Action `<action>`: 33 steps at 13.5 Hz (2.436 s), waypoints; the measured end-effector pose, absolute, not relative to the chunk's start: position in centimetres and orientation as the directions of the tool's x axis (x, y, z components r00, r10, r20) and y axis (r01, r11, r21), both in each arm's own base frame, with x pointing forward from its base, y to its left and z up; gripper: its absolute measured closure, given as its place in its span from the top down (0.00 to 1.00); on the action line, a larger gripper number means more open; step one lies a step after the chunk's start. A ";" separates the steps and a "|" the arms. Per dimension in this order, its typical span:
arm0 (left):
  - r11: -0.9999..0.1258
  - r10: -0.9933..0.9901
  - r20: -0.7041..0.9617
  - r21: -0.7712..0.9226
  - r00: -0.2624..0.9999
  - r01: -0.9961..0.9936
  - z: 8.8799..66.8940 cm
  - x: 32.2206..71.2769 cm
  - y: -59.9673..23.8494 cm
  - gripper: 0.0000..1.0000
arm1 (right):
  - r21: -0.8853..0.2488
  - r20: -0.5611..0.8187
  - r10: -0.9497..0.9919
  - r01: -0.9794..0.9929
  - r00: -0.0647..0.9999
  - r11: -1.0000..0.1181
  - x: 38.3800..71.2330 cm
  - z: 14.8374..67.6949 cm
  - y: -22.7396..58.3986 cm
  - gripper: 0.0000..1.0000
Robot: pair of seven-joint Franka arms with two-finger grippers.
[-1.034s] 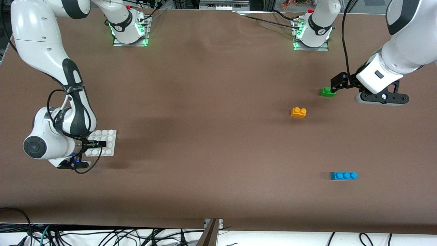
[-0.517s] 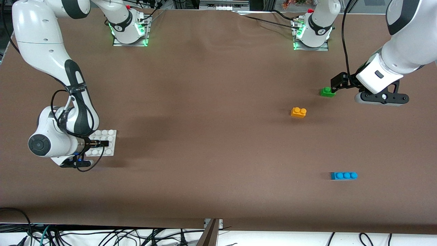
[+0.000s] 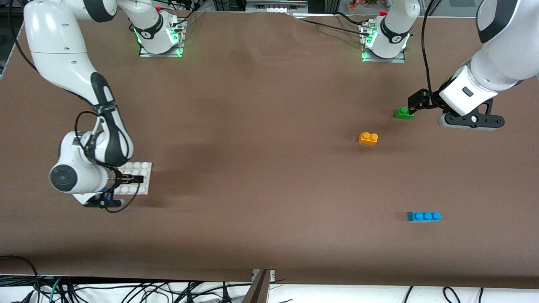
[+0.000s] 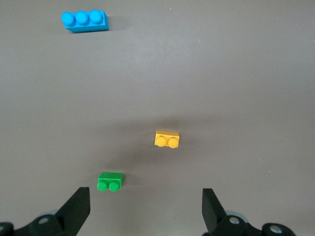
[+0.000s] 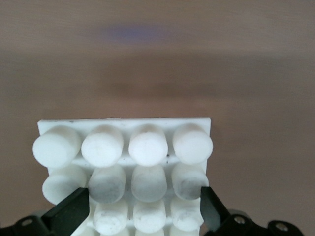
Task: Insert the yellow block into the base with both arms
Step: 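Slide the white base plate with the right gripper toward the table middle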
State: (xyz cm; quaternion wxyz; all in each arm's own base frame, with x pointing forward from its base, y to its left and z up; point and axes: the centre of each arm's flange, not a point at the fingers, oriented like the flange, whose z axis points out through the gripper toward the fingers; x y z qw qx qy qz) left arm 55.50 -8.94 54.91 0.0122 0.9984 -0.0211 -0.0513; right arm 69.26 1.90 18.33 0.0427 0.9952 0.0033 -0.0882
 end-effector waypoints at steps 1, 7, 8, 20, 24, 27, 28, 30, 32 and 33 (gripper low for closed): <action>-0.999 -0.043 -0.102 0.027 0.994 -0.041 54.9 55.5 -8.9 1.00 | 0.080 -0.167 0.009 0.022 0.986 -0.997 69.3 18.3 3.5 1.00; -0.999 -0.043 -0.102 0.027 0.994 -0.041 54.9 55.5 -8.9 1.00 | 0.064 -0.128 -0.004 0.005 0.992 -0.998 68.4 18.4 13.3 1.00; -0.999 -0.043 -0.102 0.027 0.994 -0.041 54.9 55.5 -8.9 1.00 | 0.066 -0.120 -0.011 -0.003 0.993 -0.998 68.1 18.4 14.9 1.00; -0.999 -0.043 -0.102 0.027 0.994 -0.041 54.9 55.5 -8.9 1.00 | 0.020 -0.026 -0.076 -0.076 0.997 -0.997 61.8 18.3 34.8 1.00; -0.999 -0.043 -0.102 0.027 0.994 -0.041 54.9 55.5 -8.9 1.00 | -0.035 0.006 -0.101 -0.101 0.995 -0.994 59.8 18.3 39.7 1.00; -0.999 -0.043 -0.102 0.027 0.994 -0.041 54.9 55.5 -8.9 1.00 | -0.078 0.017 -0.124 -0.122 0.992 -0.989 57.7 18.2 44.4 1.00; -0.999 -0.043 -0.102 0.027 0.994 -0.041 54.9 55.5 -8.9 1.00 | -0.086 0.018 -0.133 -0.131 0.991 -0.988 56.9 18.1 45.9 1.00; -0.999 -0.043 -0.102 0.027 0.994 -0.041 54.9 55.5 -8.9 1.00 | -0.097 0.022 -0.135 -0.133 0.991 -0.986 55.6 18.1 48.3 1.00; -0.999 -0.043 -0.102 0.027 0.994 -0.041 54.9 55.5 -8.9 1.00 | -0.107 0.029 -0.125 -0.121 0.992 -0.987 54.9 18.0 49.6 1.00; -0.999 -0.043 -0.102 0.027 0.994 -0.041 54.9 55.5 -8.9 1.00 | -0.115 0.036 -0.120 -0.116 0.992 -0.987 54.7 18.0 49.9 1.00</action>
